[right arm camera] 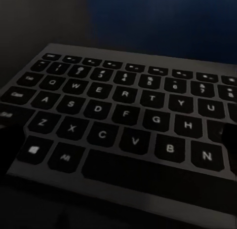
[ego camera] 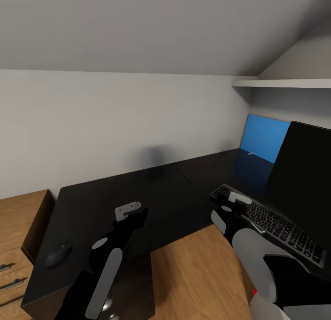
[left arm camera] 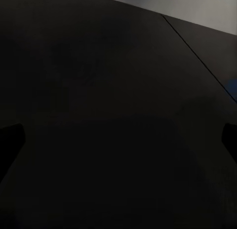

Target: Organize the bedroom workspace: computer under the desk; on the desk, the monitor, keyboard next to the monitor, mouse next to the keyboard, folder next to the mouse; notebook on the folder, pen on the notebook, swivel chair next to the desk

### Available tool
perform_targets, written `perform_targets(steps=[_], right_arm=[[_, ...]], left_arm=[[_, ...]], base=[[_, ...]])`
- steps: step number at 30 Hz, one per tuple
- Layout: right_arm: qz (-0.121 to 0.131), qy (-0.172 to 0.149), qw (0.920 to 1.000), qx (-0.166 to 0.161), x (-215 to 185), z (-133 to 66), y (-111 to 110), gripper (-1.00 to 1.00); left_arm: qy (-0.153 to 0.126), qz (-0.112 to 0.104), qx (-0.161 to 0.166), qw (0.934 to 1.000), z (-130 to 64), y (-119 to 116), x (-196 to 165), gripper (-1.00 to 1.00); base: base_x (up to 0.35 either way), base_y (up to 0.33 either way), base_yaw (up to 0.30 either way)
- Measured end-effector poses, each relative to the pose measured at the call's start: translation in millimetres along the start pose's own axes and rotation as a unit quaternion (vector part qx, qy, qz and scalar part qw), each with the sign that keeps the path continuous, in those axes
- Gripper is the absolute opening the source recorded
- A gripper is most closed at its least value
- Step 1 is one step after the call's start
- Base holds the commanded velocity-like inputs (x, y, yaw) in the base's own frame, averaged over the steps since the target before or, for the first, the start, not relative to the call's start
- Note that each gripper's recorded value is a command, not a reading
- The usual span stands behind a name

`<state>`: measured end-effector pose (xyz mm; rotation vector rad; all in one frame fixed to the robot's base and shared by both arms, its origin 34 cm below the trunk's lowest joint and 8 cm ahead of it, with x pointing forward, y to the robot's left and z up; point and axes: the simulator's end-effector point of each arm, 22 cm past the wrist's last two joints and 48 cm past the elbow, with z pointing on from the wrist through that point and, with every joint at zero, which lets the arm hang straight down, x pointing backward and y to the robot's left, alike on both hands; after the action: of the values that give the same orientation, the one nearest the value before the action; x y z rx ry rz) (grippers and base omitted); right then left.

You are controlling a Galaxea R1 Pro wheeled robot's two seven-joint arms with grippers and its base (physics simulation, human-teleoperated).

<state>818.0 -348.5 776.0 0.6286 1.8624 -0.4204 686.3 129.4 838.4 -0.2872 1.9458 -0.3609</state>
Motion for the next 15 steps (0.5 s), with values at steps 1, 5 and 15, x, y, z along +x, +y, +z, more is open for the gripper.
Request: perform_targets(steps=[1, 5, 15], right_arm=[[0.0, 0.0, 1.0, 0.0, 0.2, 0.1, -0.3, 1.0], [0.0, 0.0, 1.0, 0.002, 0.3, 0.7, -2.1, 1.0], [0.017, -0.01, 0.9998, 0.008, -4.9, 2.4, -7.2, 1.0]], left_arm=[[0.0, 0.0, 0.0, 1.0, 0.0, 0.1, 0.0, 1.0], [0.0, 0.0, 0.0, 1.0, 0.0, 0.1, 0.1, 1.0], [0.0, 0.0, 0.0, 1.0, 0.0, 0.3, 0.1, 1.0]], base=[[0.0, 0.0, 0.0], [0.0, 0.0, 0.0], [0.0, 0.0, 0.0]])
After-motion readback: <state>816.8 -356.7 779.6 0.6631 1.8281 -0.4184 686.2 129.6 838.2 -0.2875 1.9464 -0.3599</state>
